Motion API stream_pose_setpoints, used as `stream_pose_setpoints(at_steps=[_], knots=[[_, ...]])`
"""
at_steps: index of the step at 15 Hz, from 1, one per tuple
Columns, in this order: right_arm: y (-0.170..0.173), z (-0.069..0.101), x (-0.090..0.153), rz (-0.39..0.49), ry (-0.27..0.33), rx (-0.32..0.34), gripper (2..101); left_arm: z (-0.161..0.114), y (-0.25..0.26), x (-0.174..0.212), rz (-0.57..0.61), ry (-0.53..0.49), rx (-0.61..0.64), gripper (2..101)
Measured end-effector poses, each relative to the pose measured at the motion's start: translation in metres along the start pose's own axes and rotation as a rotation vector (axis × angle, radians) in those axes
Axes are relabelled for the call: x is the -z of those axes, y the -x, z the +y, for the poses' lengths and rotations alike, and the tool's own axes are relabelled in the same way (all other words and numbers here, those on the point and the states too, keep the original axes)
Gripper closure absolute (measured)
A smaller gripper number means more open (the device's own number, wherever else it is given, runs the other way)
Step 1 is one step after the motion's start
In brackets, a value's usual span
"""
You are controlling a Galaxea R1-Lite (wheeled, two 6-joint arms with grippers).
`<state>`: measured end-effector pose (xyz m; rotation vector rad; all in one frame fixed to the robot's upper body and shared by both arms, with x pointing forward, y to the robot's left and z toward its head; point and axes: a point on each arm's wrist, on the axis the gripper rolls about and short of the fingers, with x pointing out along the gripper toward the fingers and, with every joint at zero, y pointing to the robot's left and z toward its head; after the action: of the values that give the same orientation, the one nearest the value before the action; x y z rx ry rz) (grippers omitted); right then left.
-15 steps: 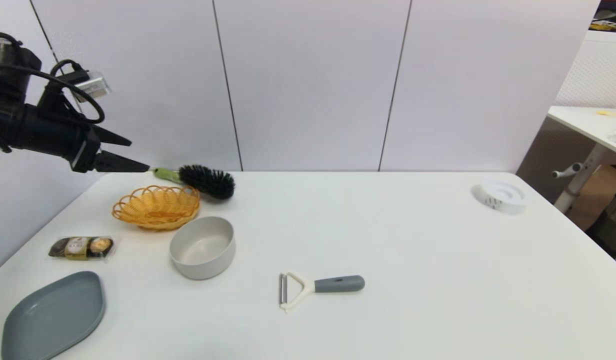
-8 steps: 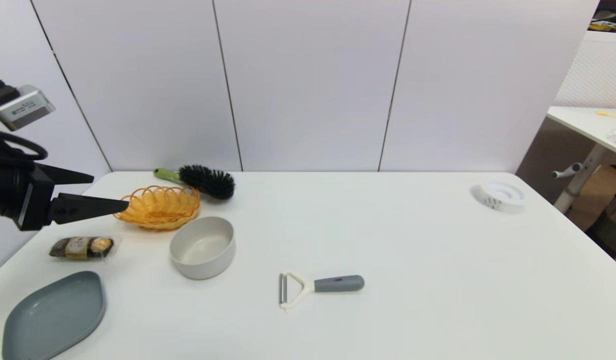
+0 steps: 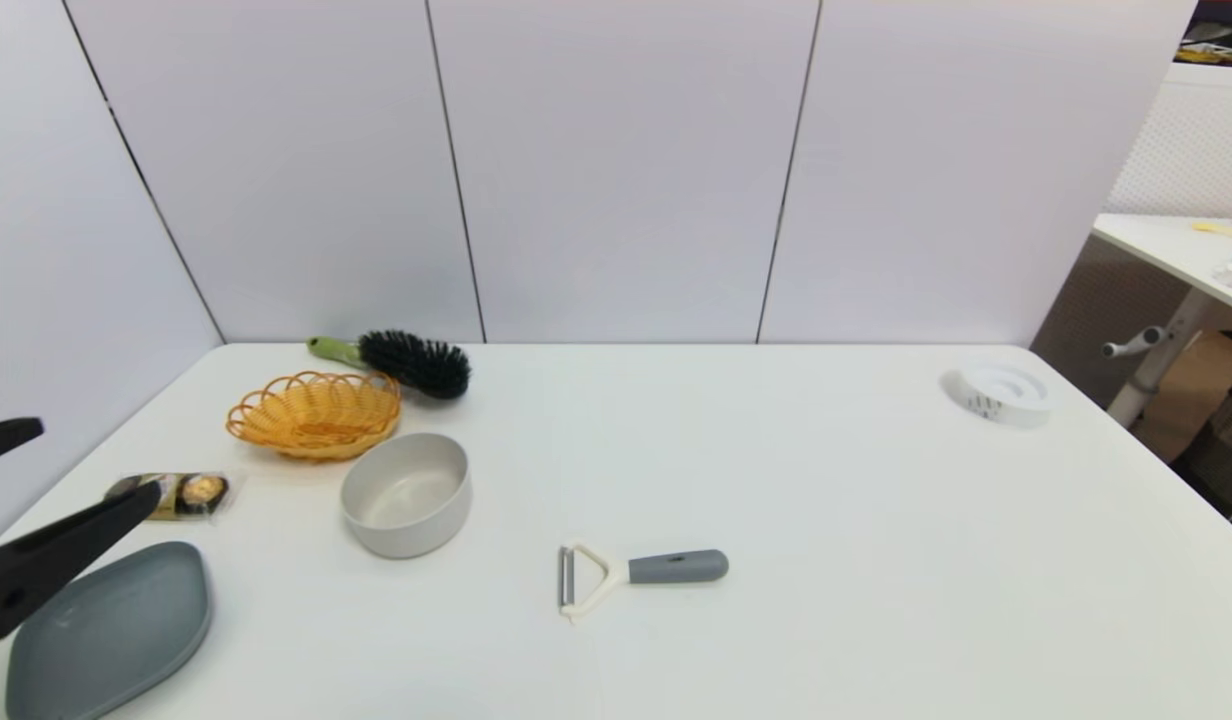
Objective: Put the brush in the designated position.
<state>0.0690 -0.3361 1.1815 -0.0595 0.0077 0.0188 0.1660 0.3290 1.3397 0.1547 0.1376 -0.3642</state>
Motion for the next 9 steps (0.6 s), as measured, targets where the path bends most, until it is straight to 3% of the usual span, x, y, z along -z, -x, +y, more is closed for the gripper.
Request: stream_pose_setpoints(at_steps=[6, 9], knots=[[0.0, 0.0, 0.0, 0.001, 0.0, 0.0, 4.9, -0.036, 0.048, 0.092, -0.099, 0.058, -0.163, 5.8], [0.0, 0.0, 0.0, 0.0, -0.001, 0.0, 5.0, -0.041, 0.054, 0.127, -0.101, 0.091, -0.323, 5.5]])
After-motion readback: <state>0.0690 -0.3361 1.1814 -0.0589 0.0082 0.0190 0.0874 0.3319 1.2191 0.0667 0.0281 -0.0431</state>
